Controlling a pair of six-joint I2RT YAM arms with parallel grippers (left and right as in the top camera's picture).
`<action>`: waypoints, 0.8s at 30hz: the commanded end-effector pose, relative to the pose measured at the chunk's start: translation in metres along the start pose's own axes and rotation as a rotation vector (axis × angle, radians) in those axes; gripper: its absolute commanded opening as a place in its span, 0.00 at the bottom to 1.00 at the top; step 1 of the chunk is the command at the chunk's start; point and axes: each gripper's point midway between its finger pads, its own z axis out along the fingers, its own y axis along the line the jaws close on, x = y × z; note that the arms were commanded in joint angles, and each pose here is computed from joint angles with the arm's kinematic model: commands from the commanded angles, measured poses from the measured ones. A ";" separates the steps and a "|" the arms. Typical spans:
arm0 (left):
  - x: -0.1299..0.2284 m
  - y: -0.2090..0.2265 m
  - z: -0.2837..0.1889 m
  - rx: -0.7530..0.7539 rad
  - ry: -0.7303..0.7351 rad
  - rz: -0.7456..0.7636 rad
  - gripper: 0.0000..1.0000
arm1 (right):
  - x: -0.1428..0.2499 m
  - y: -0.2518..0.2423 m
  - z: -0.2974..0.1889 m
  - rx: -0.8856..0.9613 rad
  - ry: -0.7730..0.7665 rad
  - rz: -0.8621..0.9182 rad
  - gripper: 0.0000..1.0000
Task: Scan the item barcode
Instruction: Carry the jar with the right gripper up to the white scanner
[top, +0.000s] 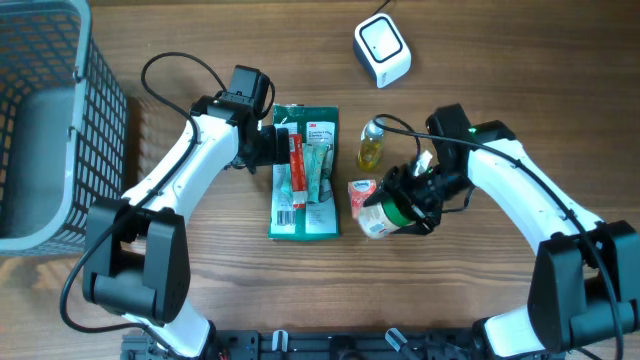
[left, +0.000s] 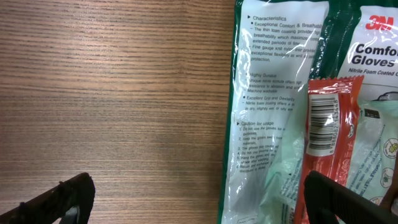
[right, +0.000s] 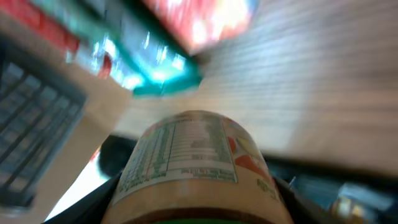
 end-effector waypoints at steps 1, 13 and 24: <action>0.000 0.000 -0.004 -0.001 -0.012 0.001 1.00 | -0.040 -0.016 -0.015 0.153 -0.246 -0.053 0.05; 0.000 0.000 -0.004 -0.001 -0.012 0.001 1.00 | -0.057 0.025 -0.119 0.255 -0.446 -0.418 0.06; 0.000 0.000 -0.004 -0.002 -0.012 0.001 1.00 | -0.112 0.123 -0.234 0.185 -1.027 -0.584 0.20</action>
